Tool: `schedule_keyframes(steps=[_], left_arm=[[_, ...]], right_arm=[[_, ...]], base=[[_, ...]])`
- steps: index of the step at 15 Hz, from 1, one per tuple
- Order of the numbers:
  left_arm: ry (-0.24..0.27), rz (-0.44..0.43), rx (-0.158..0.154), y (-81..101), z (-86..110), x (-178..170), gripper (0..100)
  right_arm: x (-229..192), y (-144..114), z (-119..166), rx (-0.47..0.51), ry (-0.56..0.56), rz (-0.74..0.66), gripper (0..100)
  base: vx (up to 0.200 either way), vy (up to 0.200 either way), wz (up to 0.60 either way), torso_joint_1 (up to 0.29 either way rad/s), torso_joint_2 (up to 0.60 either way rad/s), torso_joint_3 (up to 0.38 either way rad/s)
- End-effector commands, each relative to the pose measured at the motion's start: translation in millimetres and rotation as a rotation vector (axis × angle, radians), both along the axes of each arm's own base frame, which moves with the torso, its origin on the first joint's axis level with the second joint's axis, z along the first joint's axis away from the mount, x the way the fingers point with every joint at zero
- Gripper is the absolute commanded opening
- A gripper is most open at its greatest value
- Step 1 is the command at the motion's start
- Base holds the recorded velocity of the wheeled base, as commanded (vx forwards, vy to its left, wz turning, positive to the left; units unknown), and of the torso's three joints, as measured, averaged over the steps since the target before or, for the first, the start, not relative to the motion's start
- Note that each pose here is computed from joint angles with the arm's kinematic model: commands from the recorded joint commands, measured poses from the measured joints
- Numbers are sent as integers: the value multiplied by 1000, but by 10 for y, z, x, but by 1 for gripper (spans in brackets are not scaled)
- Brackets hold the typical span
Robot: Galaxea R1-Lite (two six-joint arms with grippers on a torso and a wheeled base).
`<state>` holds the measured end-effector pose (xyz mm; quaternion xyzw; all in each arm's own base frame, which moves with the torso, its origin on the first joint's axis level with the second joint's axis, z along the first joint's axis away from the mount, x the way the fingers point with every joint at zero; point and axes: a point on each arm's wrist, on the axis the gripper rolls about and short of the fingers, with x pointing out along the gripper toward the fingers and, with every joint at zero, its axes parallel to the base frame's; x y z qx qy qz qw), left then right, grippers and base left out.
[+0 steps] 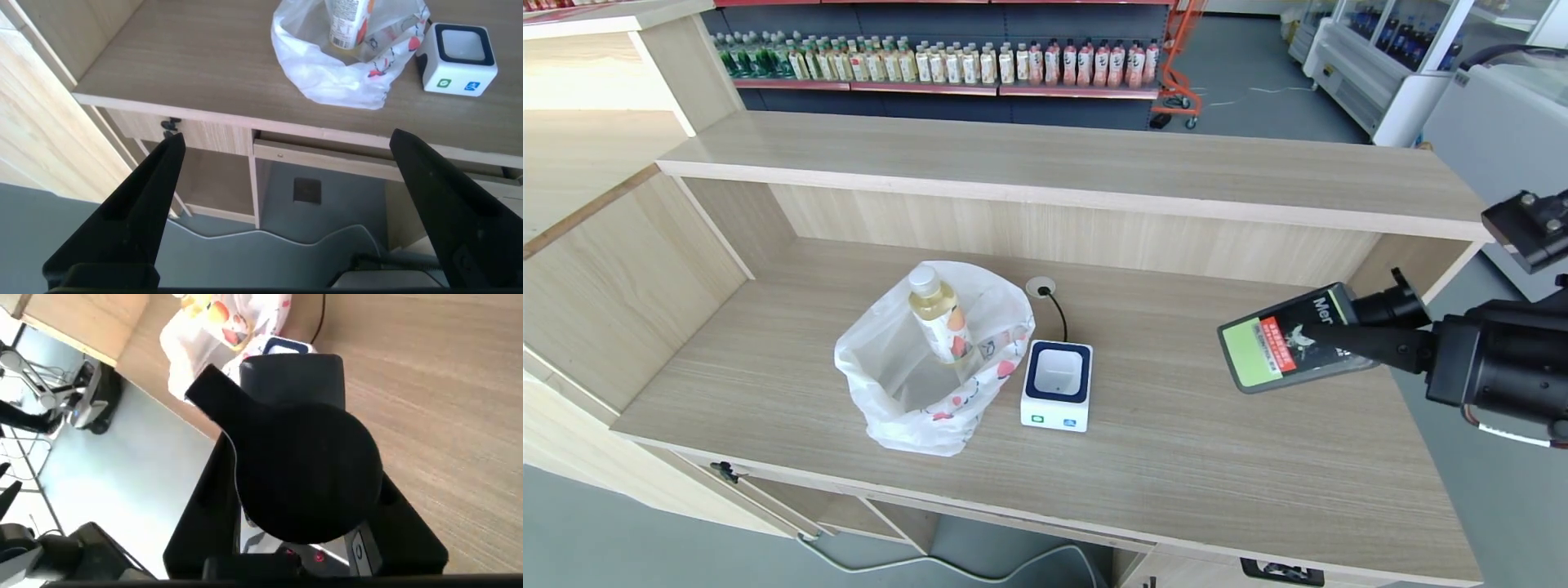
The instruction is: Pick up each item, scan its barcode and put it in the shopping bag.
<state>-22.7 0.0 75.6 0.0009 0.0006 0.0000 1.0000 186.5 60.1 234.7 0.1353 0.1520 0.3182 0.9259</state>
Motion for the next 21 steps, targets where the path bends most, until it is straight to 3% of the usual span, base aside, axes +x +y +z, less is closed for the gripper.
schedule_keyframes(steps=[1,6,13,17,21], left_arm=[[0,0,0,0,-1,0,100],[0,0,0,0,-1,0,100],[-1,0,1,0,0,0,100],[-1,0,1,0,3,-1,100],[0,-2,1,0,-1,0,100]], right_arm=[[395,122,-177,31,73,19,0],[531,217,-315,23,118,41,0],[666,398,-227,58,115,113,0],[788,547,-262,48,123,138,0],[1027,731,-516,-25,142,3,0]], base=[[0,0,0,0,0,0],[0,0,0,0,0,0],[0,0,0,0,0,0],[0,200,0,2,1,5],[0,100,0,6,2,0]])
